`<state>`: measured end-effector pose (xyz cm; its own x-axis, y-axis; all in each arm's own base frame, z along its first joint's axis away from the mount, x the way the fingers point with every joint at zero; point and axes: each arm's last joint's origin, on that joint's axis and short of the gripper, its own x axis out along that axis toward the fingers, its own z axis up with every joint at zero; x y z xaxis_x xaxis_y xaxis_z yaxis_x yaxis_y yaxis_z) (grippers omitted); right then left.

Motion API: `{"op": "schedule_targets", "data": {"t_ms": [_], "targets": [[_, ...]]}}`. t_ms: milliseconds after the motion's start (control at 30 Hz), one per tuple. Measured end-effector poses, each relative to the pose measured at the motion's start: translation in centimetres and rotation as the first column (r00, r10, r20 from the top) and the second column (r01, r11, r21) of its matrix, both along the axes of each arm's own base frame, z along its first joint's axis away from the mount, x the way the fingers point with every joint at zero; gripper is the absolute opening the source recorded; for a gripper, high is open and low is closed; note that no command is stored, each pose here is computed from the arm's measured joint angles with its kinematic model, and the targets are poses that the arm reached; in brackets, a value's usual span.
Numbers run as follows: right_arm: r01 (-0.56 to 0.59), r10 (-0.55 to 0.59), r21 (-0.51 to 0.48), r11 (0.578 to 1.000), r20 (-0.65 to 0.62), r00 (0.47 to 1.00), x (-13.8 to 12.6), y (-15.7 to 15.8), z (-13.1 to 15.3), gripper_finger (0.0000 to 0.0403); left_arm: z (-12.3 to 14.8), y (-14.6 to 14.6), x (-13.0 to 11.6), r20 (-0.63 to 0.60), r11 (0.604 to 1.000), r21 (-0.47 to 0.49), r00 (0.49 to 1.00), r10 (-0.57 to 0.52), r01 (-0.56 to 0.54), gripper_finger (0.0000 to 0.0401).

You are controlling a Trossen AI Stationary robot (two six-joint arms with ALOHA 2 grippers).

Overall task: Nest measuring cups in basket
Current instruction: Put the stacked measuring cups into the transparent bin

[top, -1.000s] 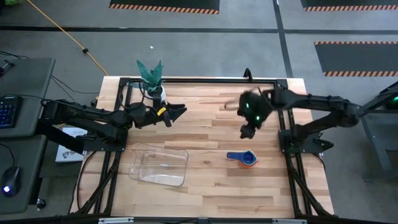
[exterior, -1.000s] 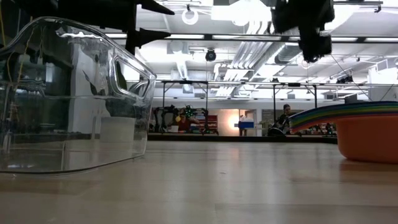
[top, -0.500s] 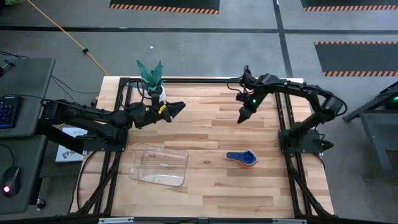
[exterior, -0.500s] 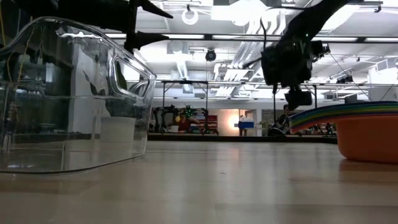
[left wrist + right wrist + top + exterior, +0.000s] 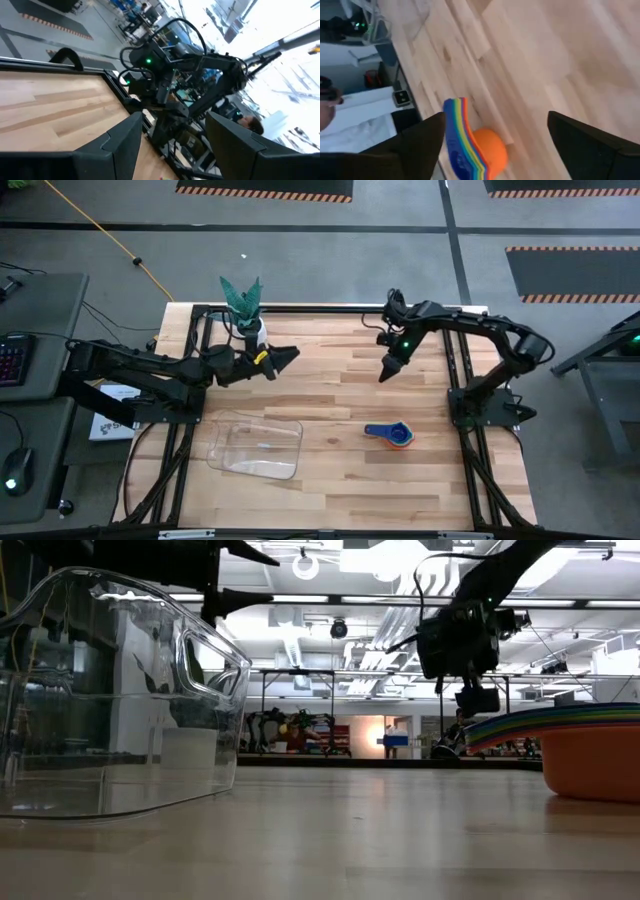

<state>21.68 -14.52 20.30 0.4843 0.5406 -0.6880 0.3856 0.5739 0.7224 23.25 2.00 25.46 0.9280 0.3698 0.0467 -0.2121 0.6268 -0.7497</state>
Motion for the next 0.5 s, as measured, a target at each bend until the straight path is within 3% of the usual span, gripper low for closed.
{"op": "schedule_targets", "data": {"t_ms": [167,333,433,500], "targets": [[-0.103,0.103,-0.009,0.995,0.007,0.995,1.7,2.1,-0.4,0.0392,0.0,0.0,0.0,-0.002,1.000,0.006,1.000,-0.012,0.012,0.0211],[-0.255,0.253,-0.236,0.938,-0.041,0.967,2.9,3.7,-0.7,0.0376,0.0,0.0,0.0,-0.004,1.000,0.014,1.000,-0.007,0.007,0.0211],[-0.156,0.142,-0.185,0.970,-0.088,0.986,3.4,4.2,-0.6,0.0370,0.0,0.0,0.0,-0.009,1.000,0.025,1.000,-0.006,0.006,0.0211],[-0.244,0.247,-0.082,0.966,0.035,0.968,3.3,5.1,-0.9,0.0371,0.0,0.0,0.0,-0.014,0.999,0.035,1.000,-0.006,0.007,0.0211]]}}
